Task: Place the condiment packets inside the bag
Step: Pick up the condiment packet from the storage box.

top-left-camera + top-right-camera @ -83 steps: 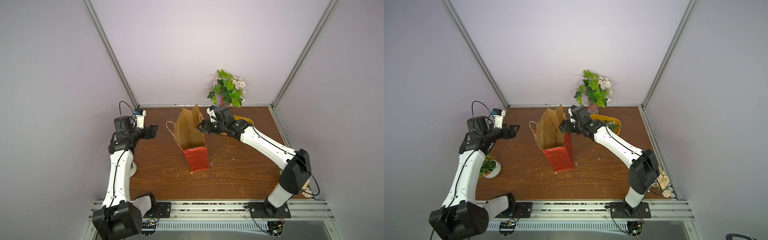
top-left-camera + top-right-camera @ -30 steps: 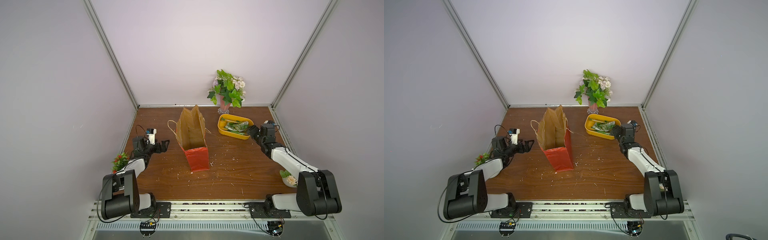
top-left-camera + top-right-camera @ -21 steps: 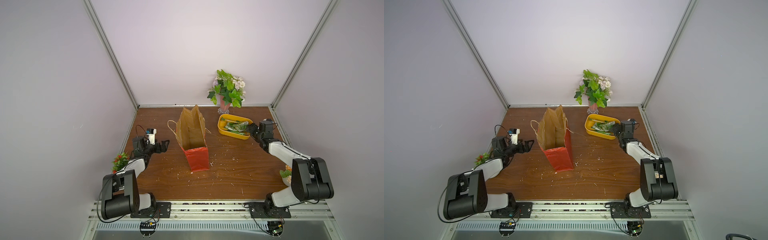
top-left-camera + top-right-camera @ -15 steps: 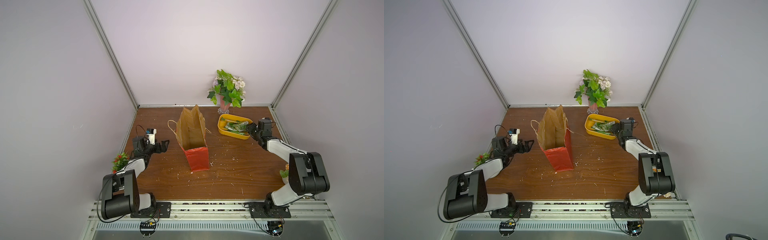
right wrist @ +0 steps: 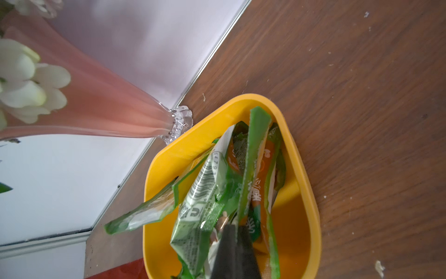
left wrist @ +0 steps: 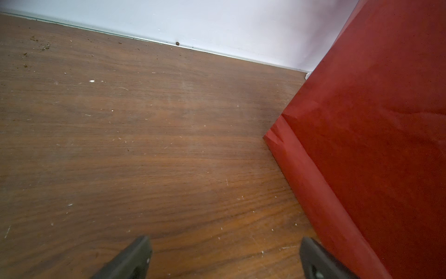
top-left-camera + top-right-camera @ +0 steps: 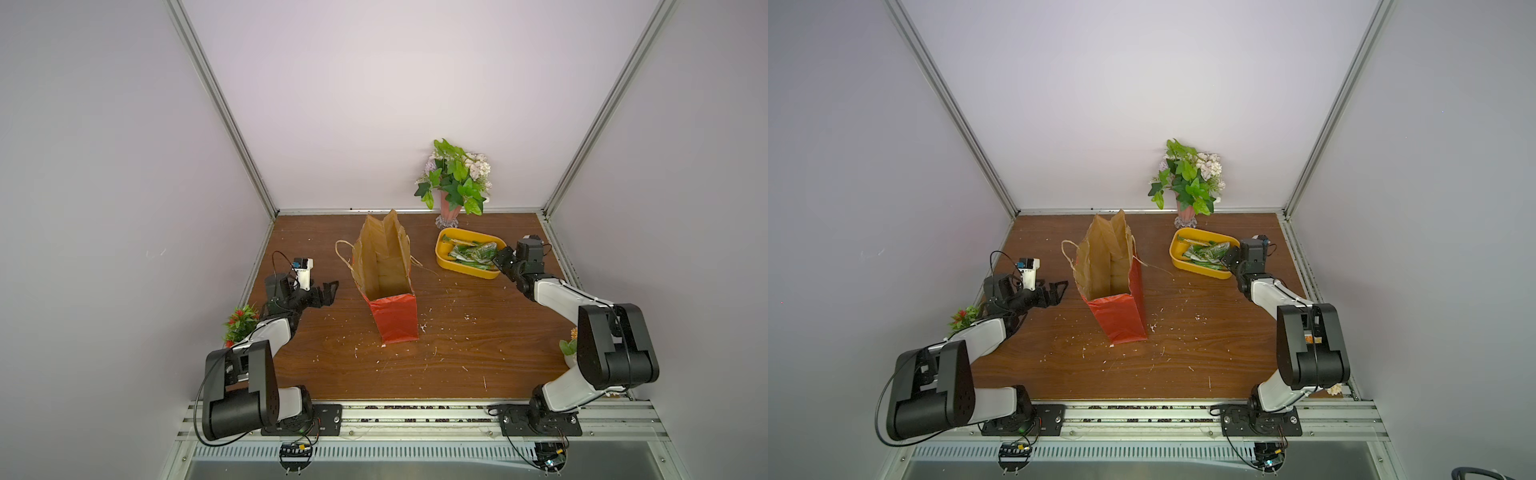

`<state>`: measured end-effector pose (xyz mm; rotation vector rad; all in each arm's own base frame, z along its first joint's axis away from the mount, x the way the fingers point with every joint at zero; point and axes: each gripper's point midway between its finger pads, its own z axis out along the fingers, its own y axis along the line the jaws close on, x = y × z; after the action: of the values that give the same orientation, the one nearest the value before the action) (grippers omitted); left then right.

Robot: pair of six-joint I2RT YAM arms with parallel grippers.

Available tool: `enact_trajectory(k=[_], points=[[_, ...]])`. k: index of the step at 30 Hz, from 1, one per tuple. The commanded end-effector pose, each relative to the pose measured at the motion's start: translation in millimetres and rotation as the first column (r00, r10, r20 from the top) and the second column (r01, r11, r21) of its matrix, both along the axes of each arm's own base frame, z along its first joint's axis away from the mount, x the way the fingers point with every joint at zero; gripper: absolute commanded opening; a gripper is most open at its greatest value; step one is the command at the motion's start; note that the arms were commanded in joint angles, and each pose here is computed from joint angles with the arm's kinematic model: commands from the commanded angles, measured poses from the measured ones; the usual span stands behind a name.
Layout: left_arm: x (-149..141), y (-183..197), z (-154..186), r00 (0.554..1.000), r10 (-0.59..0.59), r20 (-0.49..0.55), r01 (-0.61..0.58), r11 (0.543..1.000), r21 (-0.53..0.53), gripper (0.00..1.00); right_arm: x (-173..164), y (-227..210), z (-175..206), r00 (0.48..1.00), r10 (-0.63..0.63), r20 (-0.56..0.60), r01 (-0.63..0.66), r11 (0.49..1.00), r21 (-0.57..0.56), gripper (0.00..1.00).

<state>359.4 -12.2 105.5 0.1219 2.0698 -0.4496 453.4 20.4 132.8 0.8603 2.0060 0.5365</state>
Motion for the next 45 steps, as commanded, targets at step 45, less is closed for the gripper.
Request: enact_trajectory(k=[45], points=[[6,17,6,0.999,0.049,0.001,-0.049,0.999,-0.022,0.99,-138,183,316,0.709,0.555,0.435,-0.449,0.831,-0.328,0.0]])
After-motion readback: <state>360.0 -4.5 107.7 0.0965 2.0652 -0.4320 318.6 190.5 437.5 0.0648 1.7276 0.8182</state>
